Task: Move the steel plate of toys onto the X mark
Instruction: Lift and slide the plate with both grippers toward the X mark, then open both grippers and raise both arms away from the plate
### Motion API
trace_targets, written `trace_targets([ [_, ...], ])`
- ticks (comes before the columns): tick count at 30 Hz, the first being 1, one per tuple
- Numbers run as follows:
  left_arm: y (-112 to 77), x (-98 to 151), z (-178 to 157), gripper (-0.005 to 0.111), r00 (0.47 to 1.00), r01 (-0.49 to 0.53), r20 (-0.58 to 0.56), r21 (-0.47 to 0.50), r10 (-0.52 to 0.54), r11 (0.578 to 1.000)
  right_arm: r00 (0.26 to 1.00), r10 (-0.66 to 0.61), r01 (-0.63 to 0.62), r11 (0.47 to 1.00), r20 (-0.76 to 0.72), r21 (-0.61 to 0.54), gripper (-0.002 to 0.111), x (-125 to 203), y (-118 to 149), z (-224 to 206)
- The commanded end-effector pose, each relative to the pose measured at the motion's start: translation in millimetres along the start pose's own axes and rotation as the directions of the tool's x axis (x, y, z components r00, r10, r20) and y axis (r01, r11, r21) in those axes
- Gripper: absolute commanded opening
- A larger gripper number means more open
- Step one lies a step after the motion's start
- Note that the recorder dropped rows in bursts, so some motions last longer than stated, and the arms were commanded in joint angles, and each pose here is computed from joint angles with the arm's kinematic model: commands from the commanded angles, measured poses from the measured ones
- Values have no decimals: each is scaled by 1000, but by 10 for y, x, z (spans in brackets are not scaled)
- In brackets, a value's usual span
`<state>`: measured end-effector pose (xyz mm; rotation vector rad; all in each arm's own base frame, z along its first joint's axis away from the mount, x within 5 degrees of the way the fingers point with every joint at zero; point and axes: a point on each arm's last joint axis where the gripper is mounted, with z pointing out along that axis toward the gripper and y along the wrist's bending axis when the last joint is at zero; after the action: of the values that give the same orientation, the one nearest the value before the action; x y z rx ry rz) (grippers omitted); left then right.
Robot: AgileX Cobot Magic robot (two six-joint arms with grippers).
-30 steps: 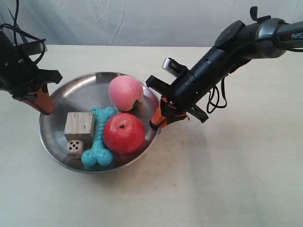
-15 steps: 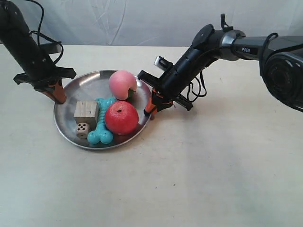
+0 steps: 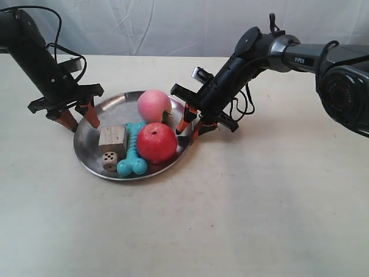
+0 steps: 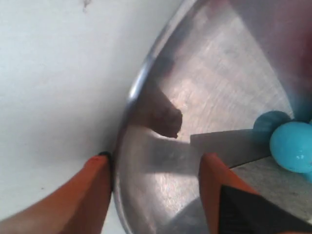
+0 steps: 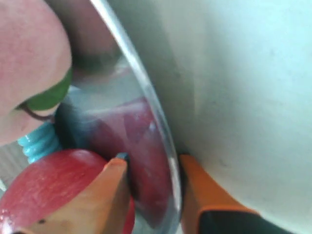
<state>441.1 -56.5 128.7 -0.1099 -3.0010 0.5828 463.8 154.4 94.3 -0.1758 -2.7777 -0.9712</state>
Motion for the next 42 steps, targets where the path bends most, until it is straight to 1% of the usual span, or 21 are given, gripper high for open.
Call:
trace_targets([
  [1,-58,6,-11,52,1000,4,-8,-5,-4,1000,999,-27,25,997,26,70,43,-25,-56,-39],
  [2,-56,6,-11,52,1000,3,-8,-7,-3,1000,999,-33,30,996,26,87,47,-26,-71,-41],
  [4,-41,9,-11,52,1000,-1,-11,-23,0,1000,999,-45,42,992,26,121,51,-28,-102,-44],
  [9,-14,22,-68,52,1000,-14,-8,-77,13,997,996,-83,71,959,34,275,51,-35,-212,-110],
  [13,45,38,-203,51,1000,-21,14,-121,22,992,989,-135,102,926,65,363,49,-13,-168,-299],
  [15,100,50,-328,45,999,-1,42,-123,6,992,980,-177,126,909,95,397,41,24,-74,-476],
  [18,175,101,-641,21,993,42,116,-120,-28,992,953,-256,161,879,161,448,15,136,142,-851],
  [19,154,137,-805,8,987,46,156,-113,-29,992,940,-284,171,870,187,462,4,192,230,-998],
  [20,144,174,-927,-1,983,46,184,-111,-25,993,925,-312,180,863,217,471,0,264,330,-1156],
  [22,19,318,-1211,0,970,19,242,-115,10,993,893,-360,202,857,270,475,0,420,515,-1434],
  [24,-118,488,-1467,0,945,-10,322,-129,52,992,853,-411,230,849,322,475,0,606,700,-1714],
  [26,-314,728,-1734,0,898,-61,423,-155,122,986,804,-462,259,839,374,479,0,854,879,-2009],
  [29,-582,1177,-2037,0,801,-117,560,-204,213,972,737,-528,303,816,421,493,0,1315,1043,-2345],
  [31,-742,1564,-2208,0,703,-135,663,-232,258,963,688,-557,317,807,465,498,0,1616,1092,-2481],
  [32,-815,1767,-2307,0,638,-141,718,-247,279,959,660,-570,320,803,490,504,0,1783,1090,-2531],
  [34,-923,2185,-2392,0,514,-156,799,-270,312,950,611,-587,326,798,531,507,0,2092,1044,-2567],
  [35,-938,2352,-2381,0,472,-159,822,-277,319,948,582,-594,324,796,555,512,0,2258,983,-2569],
  [37,-958,2748,-2402,0,344,-159,878,-294,332,943,527,-606,330,792,596,513,0,2552,860,-2514],
  [39,-941,3075,-2385,0,238,-153,912,-306,335,940,454,-615,340,788,645,513,0,2876,697,-2428],
  [40,-917,3231,-2359,0,188,-145,920,-320,343,936,431,-615,340,788,660,513,0,2953,597,-2340],
  [42,-865,3464,-2281,0,118,-131,926,-344,359,930,364,-612,348,788,702,507,0,3152,417,-2199],
])
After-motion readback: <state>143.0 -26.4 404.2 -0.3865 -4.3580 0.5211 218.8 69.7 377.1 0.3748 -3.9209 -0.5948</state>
